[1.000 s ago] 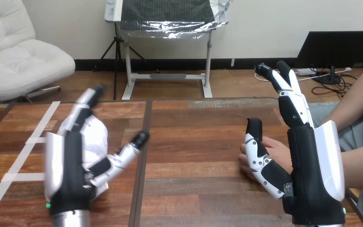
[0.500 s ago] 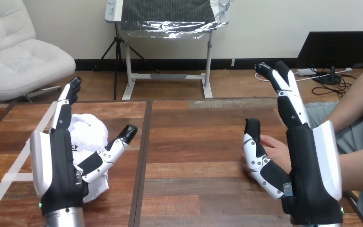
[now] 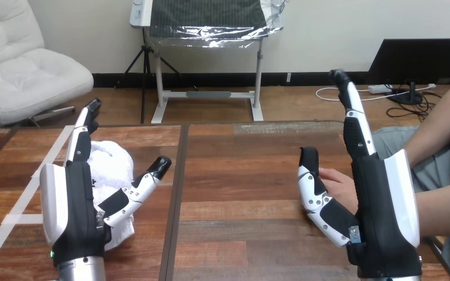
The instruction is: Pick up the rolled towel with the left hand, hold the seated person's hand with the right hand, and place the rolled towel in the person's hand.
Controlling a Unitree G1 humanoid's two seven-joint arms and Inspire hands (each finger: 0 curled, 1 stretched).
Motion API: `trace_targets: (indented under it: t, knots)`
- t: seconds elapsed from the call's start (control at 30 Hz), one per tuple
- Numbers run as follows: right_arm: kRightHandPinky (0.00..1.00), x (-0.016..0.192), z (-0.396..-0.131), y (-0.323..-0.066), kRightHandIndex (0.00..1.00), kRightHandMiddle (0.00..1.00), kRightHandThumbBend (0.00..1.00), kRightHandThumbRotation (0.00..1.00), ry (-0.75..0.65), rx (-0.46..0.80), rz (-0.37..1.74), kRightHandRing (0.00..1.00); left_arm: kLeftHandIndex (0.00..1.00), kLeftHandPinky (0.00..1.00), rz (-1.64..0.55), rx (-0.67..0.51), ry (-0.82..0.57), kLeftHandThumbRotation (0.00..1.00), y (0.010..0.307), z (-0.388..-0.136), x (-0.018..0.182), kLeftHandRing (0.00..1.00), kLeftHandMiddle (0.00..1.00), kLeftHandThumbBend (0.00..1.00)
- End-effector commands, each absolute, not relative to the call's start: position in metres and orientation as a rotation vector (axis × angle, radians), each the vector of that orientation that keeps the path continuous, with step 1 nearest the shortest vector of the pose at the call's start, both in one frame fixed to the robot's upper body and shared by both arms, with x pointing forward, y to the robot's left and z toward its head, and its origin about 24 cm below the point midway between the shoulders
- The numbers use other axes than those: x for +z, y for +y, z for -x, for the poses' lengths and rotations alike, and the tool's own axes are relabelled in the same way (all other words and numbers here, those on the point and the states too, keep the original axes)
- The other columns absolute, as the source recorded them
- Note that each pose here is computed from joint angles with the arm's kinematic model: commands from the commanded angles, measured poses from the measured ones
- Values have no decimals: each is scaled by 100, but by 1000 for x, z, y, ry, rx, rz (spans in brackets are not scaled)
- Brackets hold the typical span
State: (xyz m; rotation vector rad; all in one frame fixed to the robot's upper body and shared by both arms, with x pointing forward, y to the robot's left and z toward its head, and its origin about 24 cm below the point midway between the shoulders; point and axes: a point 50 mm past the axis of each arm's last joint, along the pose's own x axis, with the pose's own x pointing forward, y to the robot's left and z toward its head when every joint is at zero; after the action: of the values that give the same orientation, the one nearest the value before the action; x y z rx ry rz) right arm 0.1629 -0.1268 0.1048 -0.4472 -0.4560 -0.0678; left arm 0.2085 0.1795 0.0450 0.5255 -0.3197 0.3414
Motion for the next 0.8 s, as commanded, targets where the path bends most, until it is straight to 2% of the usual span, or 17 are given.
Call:
trace_targets:
  t: [0.0,0.37,0.77]
  knots:
    - [100,118,-171,-122,100,100,0,0,-541,-79,414,100,95,86,-580,380,-390,44,179,-220,65,90,93,82]
    - [100,118,-172,-122,100,100,0,0,-541,-72,438,100,96,82,-730,451,-311,54,181,-222,64,90,94,90]
    - [100,118,-173,-122,100,100,0,0,-535,-70,448,100,98,84,-963,503,-198,67,180,-225,63,92,96,96]
